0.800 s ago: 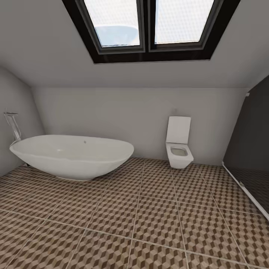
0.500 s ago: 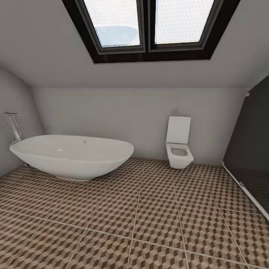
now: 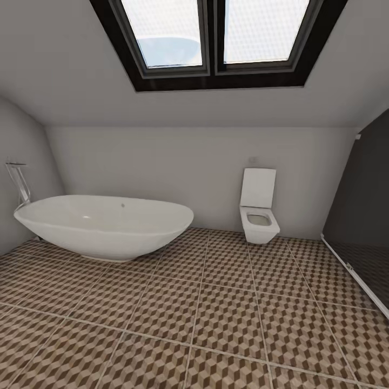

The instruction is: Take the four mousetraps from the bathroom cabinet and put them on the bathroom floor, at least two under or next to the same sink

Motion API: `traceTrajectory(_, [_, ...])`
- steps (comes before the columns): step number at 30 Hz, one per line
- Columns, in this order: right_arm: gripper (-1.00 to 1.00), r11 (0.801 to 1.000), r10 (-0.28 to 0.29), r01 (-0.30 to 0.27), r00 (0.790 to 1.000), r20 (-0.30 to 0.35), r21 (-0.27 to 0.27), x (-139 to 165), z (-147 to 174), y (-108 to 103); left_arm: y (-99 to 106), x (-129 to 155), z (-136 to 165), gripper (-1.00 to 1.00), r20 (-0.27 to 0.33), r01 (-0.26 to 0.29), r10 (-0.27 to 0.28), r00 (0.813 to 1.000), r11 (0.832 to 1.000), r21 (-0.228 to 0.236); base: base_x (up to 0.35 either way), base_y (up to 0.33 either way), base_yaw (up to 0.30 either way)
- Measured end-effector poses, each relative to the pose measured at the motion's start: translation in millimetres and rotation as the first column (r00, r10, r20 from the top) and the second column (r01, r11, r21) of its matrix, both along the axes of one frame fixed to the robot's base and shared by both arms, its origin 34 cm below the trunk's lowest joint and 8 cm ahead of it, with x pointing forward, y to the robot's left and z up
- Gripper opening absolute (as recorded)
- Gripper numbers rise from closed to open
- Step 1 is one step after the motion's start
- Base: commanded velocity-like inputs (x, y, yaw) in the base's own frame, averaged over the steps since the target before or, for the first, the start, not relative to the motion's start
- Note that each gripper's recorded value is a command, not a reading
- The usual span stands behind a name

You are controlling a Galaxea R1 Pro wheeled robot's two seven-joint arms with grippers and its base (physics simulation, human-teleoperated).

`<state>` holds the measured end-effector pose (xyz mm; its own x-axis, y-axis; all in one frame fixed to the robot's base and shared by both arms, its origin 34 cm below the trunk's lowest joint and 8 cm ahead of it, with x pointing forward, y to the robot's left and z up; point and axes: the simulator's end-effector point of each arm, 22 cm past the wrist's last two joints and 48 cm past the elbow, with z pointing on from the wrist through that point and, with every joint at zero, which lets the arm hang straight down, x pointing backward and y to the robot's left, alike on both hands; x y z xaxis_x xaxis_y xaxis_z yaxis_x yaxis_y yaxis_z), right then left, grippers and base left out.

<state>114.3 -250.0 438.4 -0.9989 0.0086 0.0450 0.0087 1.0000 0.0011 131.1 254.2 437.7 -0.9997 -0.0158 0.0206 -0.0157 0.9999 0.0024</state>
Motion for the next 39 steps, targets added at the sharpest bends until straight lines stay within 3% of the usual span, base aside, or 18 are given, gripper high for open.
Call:
traceTrajectory(13, [1.00,1.000,-0.005,0.005,1.000,0.002,0.000,0.4,0.0,0.0,0.1,0.3,0.0,1.00,0.001,-0.001,0.001,1.000,1.000,0.000,0.000,0.000,-0.038])
traceTrajectory(39, [1.00,1.000,-0.007,0.007,1.000,0.003,0.000,0.7,0.0,-0.1,-0.1,0.4,0.0,1.00,0.001,-0.005,0.005,1.000,1.000,0.000,0.000,0.000,-0.282])
